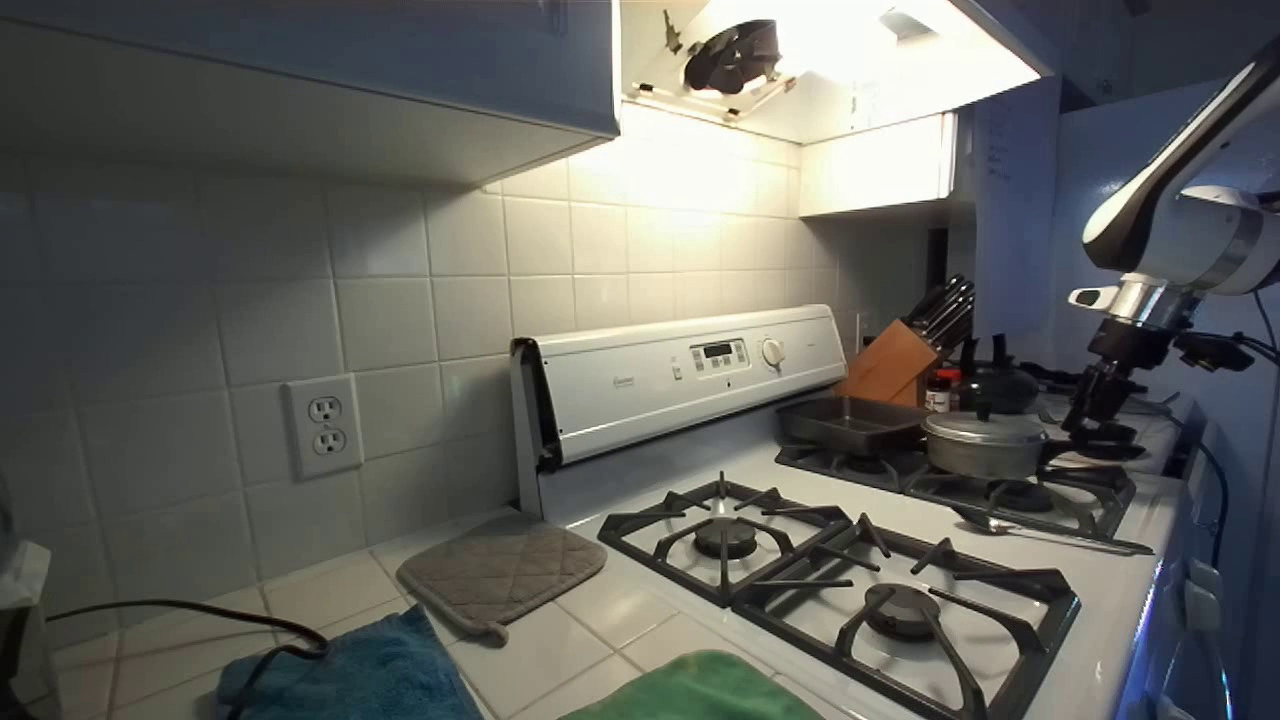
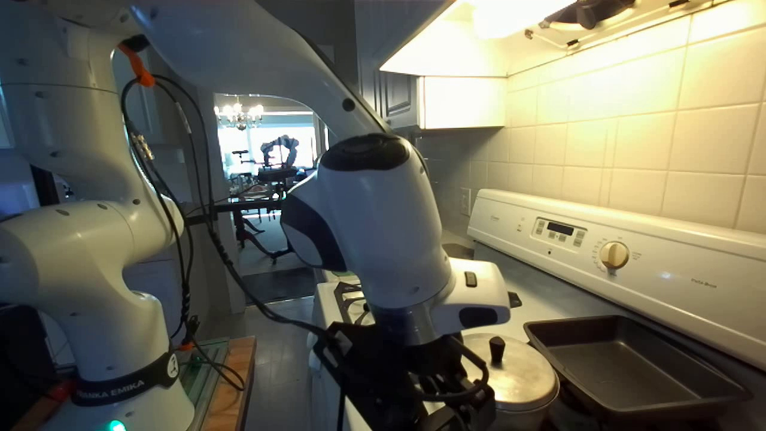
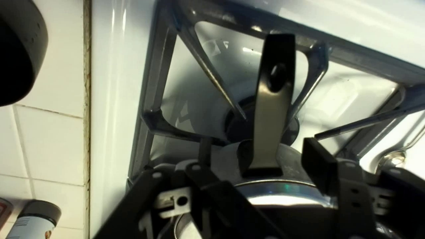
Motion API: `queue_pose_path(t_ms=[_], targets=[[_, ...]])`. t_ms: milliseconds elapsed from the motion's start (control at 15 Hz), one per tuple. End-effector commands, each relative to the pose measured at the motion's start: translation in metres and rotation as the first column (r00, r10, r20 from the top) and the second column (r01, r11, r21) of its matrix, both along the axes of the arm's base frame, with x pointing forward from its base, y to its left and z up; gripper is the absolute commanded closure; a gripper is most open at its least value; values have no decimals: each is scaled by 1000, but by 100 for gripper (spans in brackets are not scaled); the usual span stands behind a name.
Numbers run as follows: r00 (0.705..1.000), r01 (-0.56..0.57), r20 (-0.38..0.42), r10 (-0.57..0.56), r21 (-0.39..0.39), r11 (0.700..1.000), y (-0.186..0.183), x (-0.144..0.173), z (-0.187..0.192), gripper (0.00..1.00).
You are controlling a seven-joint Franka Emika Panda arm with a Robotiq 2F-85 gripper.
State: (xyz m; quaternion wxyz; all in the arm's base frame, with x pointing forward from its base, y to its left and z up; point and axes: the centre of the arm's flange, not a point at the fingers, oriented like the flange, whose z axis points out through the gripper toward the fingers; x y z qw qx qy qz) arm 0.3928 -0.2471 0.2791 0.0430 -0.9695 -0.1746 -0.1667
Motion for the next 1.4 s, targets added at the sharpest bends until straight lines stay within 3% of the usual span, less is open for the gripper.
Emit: queue_pose_path(t_ms=[0, 733, 1000, 1333], targets=[[999, -29, -30, 29, -14, 999, -1, 3, -2, 1], [1000, -9, -22, 9, -11, 1000, 11, 19, -38, 0], [999, 40, 28, -40, 16, 999, 20, 23, -47, 43], [997, 51, 51, -52, 19, 999, 26, 27, -55, 77]])
